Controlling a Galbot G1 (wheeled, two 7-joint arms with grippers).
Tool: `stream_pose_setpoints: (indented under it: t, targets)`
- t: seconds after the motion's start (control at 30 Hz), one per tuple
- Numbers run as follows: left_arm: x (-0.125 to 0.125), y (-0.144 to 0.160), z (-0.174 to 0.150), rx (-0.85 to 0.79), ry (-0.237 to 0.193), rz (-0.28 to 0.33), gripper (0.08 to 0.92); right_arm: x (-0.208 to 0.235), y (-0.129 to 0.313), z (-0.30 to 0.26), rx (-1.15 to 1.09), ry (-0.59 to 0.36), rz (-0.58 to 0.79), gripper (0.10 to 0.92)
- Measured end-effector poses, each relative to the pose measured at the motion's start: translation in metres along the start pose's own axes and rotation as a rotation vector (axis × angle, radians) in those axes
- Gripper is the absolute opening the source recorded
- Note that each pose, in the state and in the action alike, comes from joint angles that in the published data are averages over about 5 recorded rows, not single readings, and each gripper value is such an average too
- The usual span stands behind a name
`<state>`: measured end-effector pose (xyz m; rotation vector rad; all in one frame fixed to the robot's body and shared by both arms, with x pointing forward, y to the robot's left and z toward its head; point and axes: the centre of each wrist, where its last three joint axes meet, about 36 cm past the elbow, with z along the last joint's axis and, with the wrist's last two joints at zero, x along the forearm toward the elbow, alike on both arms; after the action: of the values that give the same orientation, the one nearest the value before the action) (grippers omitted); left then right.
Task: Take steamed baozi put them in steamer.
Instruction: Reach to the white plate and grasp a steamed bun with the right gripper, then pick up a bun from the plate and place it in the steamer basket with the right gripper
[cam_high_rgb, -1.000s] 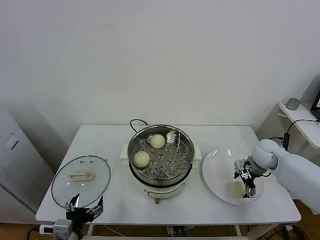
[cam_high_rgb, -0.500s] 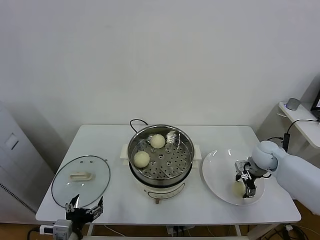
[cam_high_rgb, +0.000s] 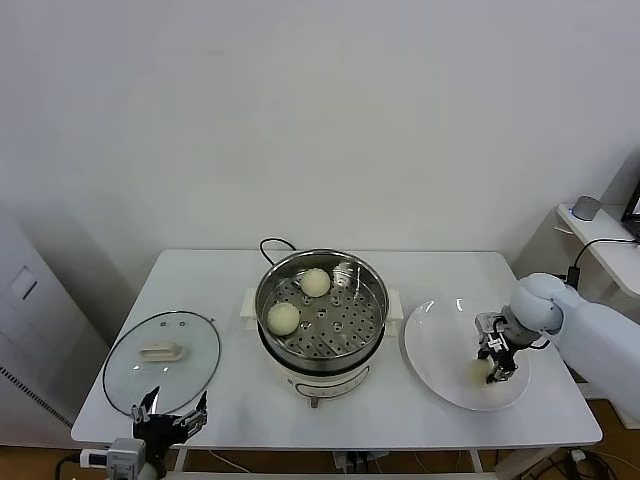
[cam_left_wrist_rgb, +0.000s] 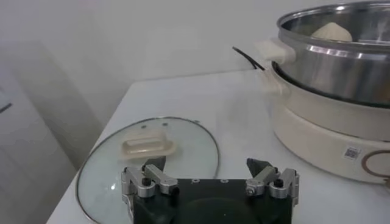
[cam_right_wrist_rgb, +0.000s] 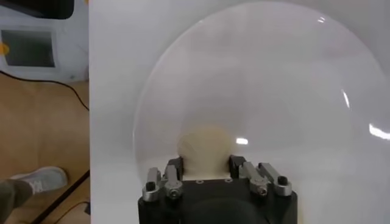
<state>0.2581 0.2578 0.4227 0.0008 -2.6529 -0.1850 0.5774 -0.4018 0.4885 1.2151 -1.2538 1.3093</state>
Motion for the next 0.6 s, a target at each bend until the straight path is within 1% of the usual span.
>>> stream_pose_setpoints:
  t: [0.17, 0.33, 0.6]
  targets:
    - [-0.001, 0.001, -0.004, -0.005, -0.015, -0.011, 0.823, 0.028, -0.012, -0.003, 0.000, -0.011, 0.024, 0.445]
    - [-0.001, 0.000, -0.006, -0.027, -0.026, -0.024, 0.823, 0.070, -0.036, -0.017, 0.012, -0.041, 0.058, 0.442]
    - [0.004, -0.003, -0.011, -0.058, -0.048, -0.040, 0.823, 0.146, -0.087, -0.073, 0.094, -0.135, 0.096, 0.449]
